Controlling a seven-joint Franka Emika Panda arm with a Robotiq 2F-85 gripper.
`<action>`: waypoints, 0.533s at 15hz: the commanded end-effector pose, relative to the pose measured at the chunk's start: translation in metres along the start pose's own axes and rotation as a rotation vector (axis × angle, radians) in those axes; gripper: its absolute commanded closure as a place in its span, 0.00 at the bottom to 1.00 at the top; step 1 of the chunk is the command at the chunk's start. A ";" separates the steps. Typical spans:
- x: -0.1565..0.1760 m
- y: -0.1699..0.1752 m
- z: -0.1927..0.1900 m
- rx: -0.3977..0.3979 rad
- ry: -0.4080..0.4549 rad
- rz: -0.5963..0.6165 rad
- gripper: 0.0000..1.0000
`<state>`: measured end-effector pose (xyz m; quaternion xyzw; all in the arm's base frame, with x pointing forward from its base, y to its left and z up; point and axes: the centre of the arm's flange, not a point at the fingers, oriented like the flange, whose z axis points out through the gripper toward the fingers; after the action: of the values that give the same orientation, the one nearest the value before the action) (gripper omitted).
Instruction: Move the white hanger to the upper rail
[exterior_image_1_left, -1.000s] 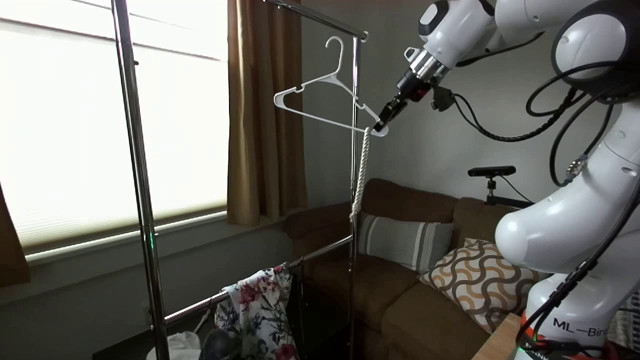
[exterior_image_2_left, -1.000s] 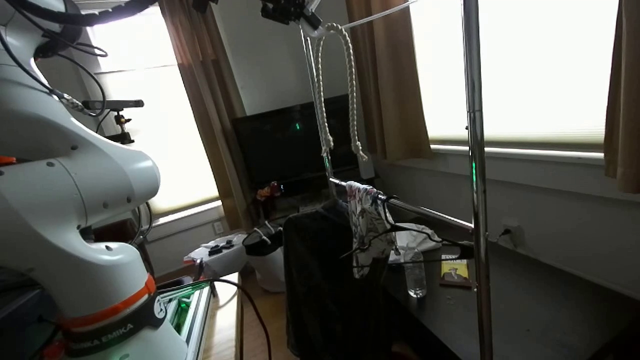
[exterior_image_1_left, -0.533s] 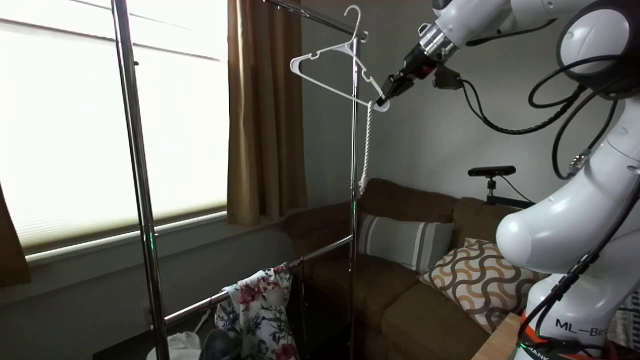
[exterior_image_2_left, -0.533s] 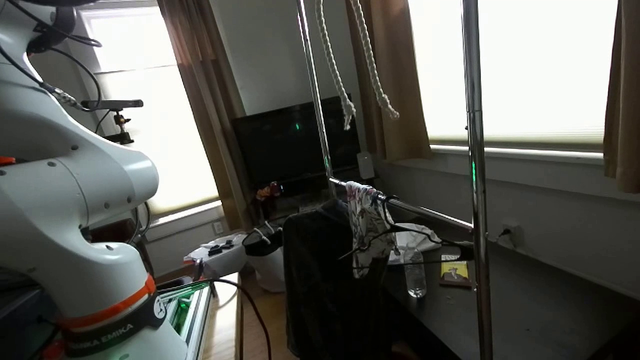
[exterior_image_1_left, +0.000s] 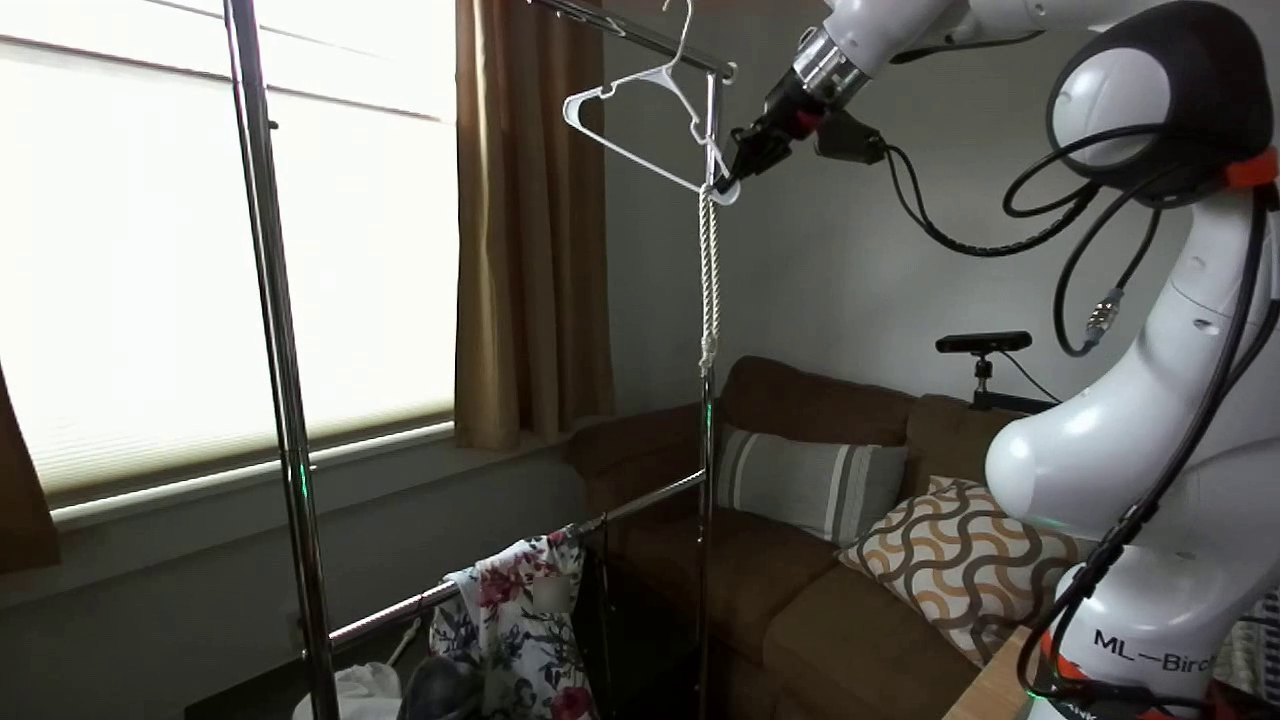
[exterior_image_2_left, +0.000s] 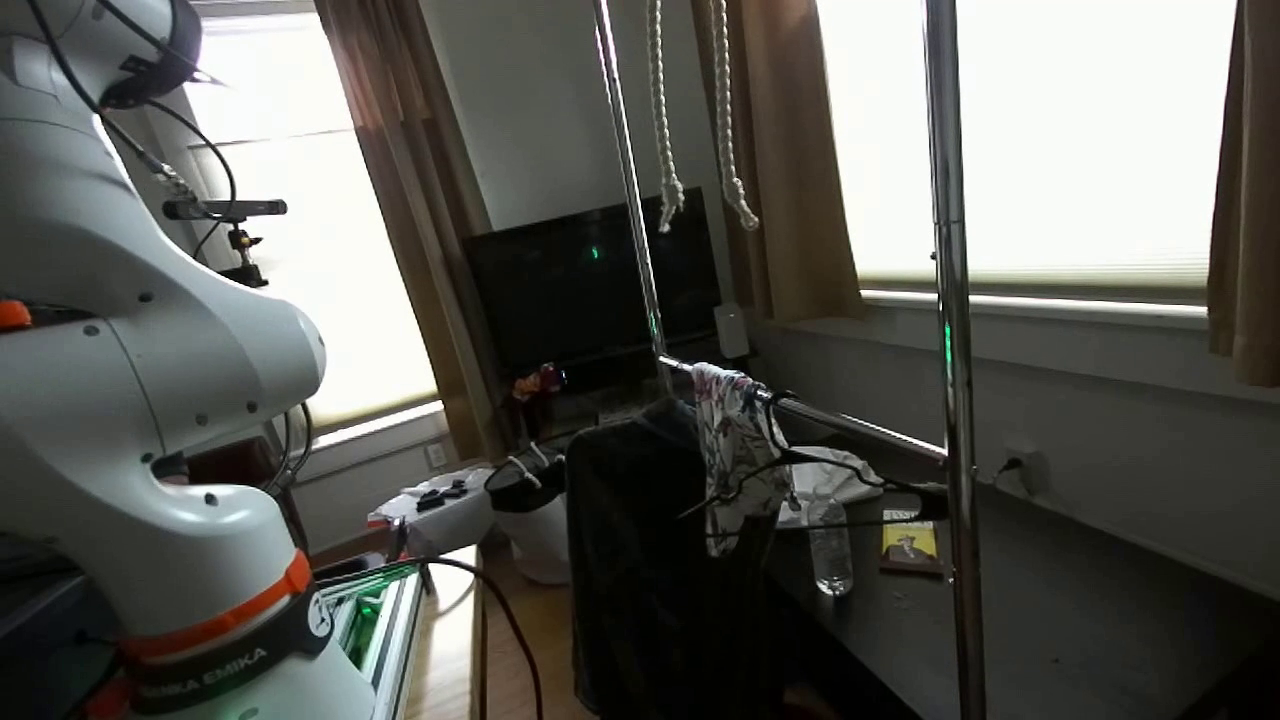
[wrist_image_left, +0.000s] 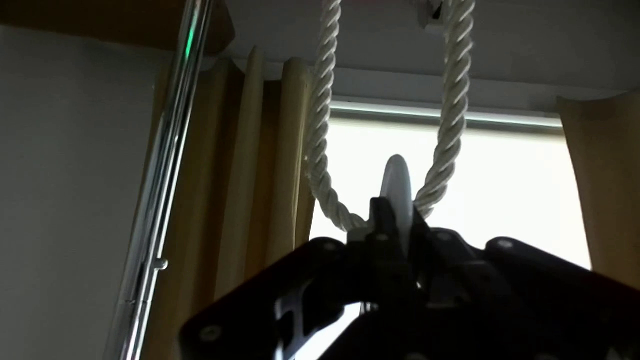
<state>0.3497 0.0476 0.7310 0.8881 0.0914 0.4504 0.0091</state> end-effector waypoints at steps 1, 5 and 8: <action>0.063 -0.004 -0.012 0.001 -0.060 0.014 0.98; 0.069 0.011 -0.022 0.038 -0.026 0.060 0.98; 0.077 0.021 -0.031 0.037 0.000 0.078 0.98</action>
<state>0.3763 0.0430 0.7377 0.8872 0.0734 0.4554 -0.0079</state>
